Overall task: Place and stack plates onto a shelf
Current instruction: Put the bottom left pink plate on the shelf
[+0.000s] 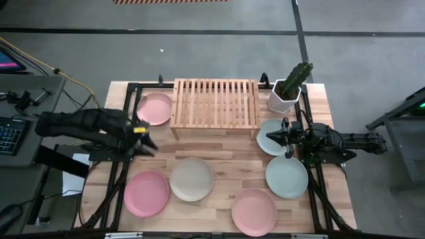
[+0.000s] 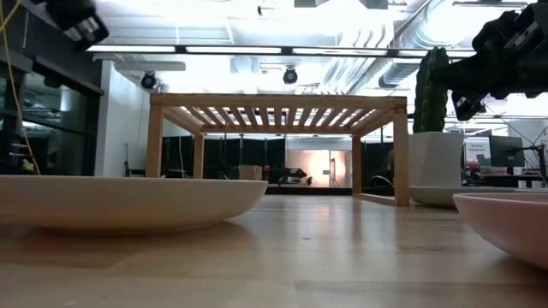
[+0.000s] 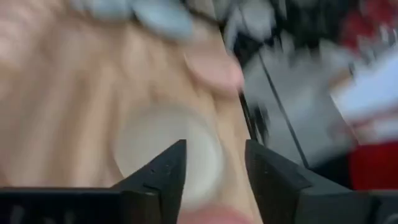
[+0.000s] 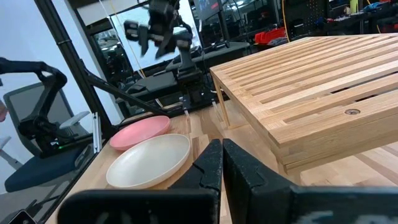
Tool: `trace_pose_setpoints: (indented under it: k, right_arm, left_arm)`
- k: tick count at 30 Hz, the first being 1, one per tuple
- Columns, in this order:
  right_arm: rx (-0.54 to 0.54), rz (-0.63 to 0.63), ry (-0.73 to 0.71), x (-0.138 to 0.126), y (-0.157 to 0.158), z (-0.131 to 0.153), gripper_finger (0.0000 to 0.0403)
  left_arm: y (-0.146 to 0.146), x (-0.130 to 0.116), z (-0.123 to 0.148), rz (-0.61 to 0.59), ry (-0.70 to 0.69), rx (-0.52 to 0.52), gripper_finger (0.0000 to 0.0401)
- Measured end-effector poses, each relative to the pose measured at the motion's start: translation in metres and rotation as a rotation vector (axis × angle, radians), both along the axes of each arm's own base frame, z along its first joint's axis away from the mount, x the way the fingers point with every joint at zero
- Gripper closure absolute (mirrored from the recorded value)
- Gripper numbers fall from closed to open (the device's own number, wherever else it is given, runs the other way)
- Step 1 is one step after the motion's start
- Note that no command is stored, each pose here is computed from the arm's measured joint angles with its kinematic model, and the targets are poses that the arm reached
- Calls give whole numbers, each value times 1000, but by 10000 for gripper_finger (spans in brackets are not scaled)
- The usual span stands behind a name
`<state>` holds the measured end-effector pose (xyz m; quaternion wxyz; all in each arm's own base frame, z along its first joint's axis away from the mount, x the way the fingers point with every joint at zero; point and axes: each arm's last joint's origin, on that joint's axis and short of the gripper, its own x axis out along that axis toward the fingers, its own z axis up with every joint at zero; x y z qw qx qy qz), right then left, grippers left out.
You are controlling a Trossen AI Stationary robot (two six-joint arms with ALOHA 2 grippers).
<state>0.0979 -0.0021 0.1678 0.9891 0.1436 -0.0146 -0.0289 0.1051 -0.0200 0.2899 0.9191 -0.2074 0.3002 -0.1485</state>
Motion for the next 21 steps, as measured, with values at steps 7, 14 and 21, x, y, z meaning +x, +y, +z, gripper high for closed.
trace_pose_setpoints:
  k: [7, 14, 21]
  right_arm:
    - [0, 0, 0, 0, 0, 0, 402]
    - [0, 0, 0, 0, 0, 0, 402]
    - [0, 0, 0, 0, 0, 0, 402]
  left_arm:
    - [-24, 3, -46, -190, 234, -9, 224]
    - [-43, 4, -76, -212, 173, 121, 226]
    - [-58, 8, -99, -249, 190, 262, 226]
